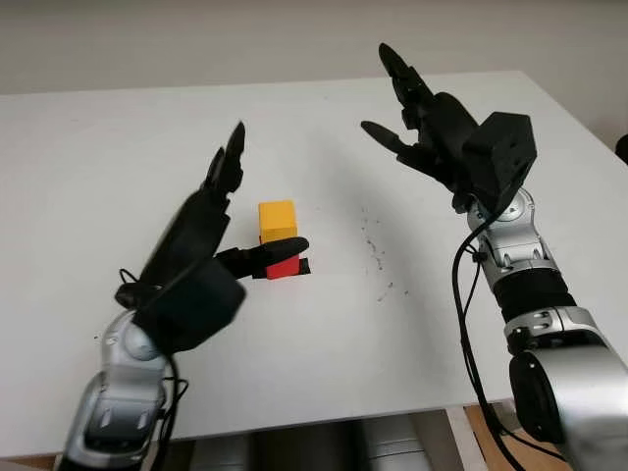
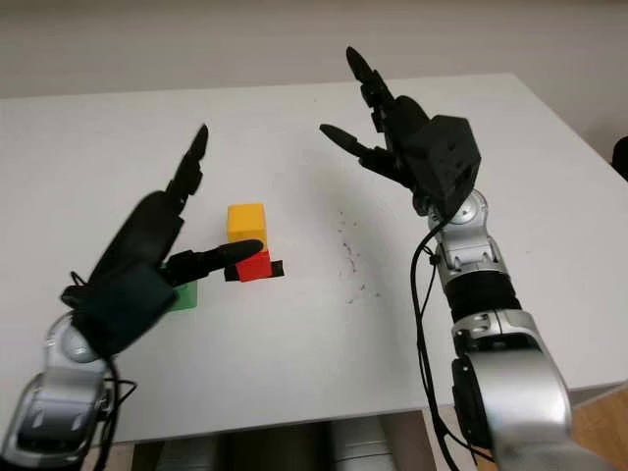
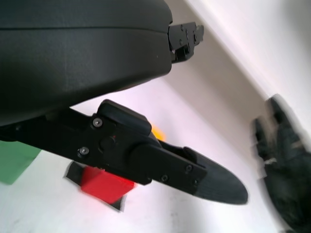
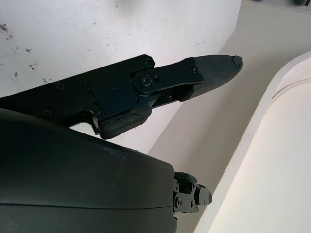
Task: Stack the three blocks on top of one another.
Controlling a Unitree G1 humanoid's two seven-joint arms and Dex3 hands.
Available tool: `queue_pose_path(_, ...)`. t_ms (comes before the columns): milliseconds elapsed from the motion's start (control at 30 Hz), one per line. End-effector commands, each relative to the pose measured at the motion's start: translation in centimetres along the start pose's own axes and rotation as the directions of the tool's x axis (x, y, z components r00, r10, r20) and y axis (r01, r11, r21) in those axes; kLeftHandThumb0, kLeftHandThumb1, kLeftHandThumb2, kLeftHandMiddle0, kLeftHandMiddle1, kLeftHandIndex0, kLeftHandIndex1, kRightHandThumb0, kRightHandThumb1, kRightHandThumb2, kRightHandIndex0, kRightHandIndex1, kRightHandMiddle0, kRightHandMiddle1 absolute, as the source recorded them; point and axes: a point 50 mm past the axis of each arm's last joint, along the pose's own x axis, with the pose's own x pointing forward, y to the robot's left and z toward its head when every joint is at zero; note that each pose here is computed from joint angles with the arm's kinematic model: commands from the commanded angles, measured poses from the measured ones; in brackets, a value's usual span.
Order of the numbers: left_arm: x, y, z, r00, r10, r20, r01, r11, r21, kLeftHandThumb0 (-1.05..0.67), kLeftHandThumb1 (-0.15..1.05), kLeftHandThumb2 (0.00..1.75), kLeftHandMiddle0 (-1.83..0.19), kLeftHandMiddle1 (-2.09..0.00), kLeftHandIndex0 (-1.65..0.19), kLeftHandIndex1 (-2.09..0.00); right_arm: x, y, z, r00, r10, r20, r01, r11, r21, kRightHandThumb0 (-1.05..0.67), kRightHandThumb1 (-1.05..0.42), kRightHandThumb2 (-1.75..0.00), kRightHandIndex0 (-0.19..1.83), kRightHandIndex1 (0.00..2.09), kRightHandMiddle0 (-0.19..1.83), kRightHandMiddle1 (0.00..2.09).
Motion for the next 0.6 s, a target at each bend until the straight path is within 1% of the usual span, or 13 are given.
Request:
queue_pose_path(0, -0.3, 1.5, 0.9, 0.995, 0.076, 0.057, -0.076, 0.997, -0.017, -0.96, 1.04, 0.06, 0.19, 0.00, 0.19, 0.00, 0.2, -0.1, 0.3, 1.000, -0.005, 0.011, 0.005, 1.000, 0.000, -0.80, -1.05, -0.17, -0.17, 0.05, 0.01, 0.05)
queue_pose_path(100, -0.6, 3.2, 0.9, 0.980, 0.178, 0.091, -0.177, 0.984, -0.023, -0.94, 1.03, 0.06, 0.19, 0.00, 0.19, 0.00, 0.2, -0.1, 0.3, 1.000, -0.004, 0.011, 0.004, 1.000, -0.001, -0.80, -1.05, -0.18, -0.17, 0.05, 0.01, 0.05)
queue_pose_path(167, -0.8, 4.4, 0.6, 0.966, 0.249, 0.076, -0.252, 0.967, 0.028, -0.94, 1.03, 0.05, 0.15, -0.02, 0.16, -0.02, 0.2, -0.1, 0.4, 1.000, 0.000, 0.015, 0.000, 1.000, -0.002, -0.80, -1.05, -0.18, -0.17, 0.05, 0.00, 0.05)
queue_pose_path(200, -0.9, 5.0, 0.4, 0.959, 0.274, 0.068, -0.279, 0.958, 0.067, -0.95, 1.01, 0.05, 0.05, -0.08, 0.07, -0.07, 0.2, -0.1, 0.4, 1.000, 0.003, 0.018, -0.003, 1.000, -0.004, -0.80, -1.05, -0.18, -0.18, 0.05, 0.00, 0.05)
queue_pose_path(300, -1.3, 6.5, -0.1, 0.955, 0.293, 0.053, -0.297, 0.940, 0.169, -0.91, 0.97, 0.03, -0.09, -0.14, -0.08, -0.14, 0.1, -0.3, 0.4, 1.000, 0.004, 0.022, -0.004, 1.000, -0.002, -0.79, -1.05, -0.18, -0.18, 0.05, -0.01, 0.05)
queue_pose_path(367, -1.8, 7.6, -0.9, 0.965, 0.262, -0.012, -0.248, 0.926, 0.284, -0.90, 0.95, 0.03, -0.10, -0.14, -0.11, -0.15, 0.1, -0.4, 0.4, 1.000, 0.003, 0.021, -0.003, 1.000, -0.005, -0.80, -1.05, -0.18, -0.18, 0.05, -0.01, 0.05)
queue_pose_path(433, -2.5, 8.4, -1.6, 0.973, 0.220, -0.075, -0.175, 0.906, 0.386, -0.91, 0.94, 0.04, -0.09, -0.11, -0.14, -0.13, 0.1, -0.4, 0.5, 1.000, 0.003, 0.022, -0.003, 1.000, 0.002, -0.79, -1.05, -0.18, -0.18, 0.05, 0.00, 0.05)
queue_pose_path(500, -3.1, 8.9, -2.2, 0.974, 0.174, -0.144, -0.092, 0.886, 0.454, -0.91, 0.92, 0.04, -0.04, -0.07, -0.15, -0.11, 0.1, -0.4, 0.5, 1.000, 0.005, 0.022, -0.005, 1.000, 0.005, -0.79, -1.05, -0.17, -0.18, 0.05, -0.01, 0.05)
queue_pose_path(567, -3.6, 9.0, -2.8, 0.971, 0.131, -0.201, -0.016, 0.871, 0.492, -0.92, 0.93, 0.05, -0.01, -0.05, -0.16, -0.10, 0.1, -0.5, 0.6, 1.000, 0.007, 0.021, -0.007, 1.000, 0.000, -0.78, -1.05, -0.18, -0.19, 0.05, -0.02, 0.04)
